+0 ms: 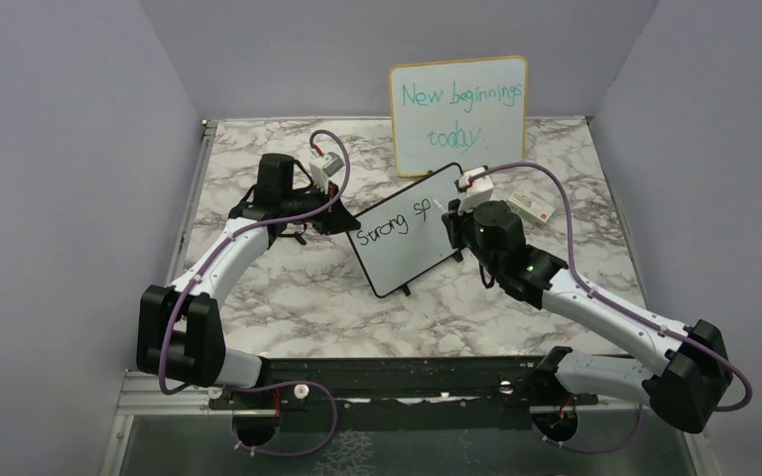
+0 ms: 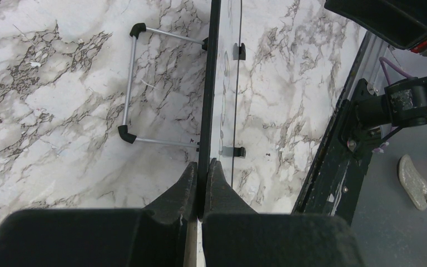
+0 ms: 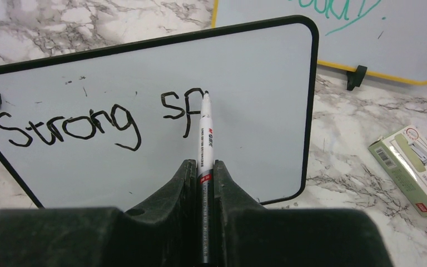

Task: Write a sentence on the whiteboard

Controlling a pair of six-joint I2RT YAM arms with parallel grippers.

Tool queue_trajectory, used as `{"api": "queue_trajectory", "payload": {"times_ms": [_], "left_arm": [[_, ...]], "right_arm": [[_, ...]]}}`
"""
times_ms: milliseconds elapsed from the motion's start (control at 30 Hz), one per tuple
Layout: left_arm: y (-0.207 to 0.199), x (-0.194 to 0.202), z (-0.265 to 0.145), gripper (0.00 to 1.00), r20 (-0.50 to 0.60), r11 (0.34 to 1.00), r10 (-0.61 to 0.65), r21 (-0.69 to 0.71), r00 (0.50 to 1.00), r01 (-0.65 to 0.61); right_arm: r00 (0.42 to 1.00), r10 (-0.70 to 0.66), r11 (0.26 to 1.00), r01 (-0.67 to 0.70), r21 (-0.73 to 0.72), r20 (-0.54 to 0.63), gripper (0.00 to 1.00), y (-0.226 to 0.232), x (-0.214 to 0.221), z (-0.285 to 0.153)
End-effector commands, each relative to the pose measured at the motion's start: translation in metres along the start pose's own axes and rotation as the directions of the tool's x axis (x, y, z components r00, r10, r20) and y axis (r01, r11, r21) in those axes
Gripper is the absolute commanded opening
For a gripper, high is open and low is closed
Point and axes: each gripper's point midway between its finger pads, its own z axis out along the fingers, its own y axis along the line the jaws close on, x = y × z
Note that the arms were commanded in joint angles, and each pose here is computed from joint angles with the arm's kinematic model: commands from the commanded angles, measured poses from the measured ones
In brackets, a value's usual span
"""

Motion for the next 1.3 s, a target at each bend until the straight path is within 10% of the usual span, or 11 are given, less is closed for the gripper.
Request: {"api": "queue_trajectory", "payload": {"times_ms": [0,1267], "left_arm": [[0.033,0.056,0.005,0.0,-0.161,0.986,-0.068,-0.159,0.985,0.043],[0.034,0.059,0.007,0.0,-0.171,0.986,-0.078,-0.158,0.982,0.051]], "right_arm": [[0.997,0.034,0.998,-0.037,0.049,0.067,0.0,-0.008,-0.014,-0.001],[0.999,0.023,0.999,-0.026,0.047,0.045,0.0,-0.002,-0.005,0.015]]}}
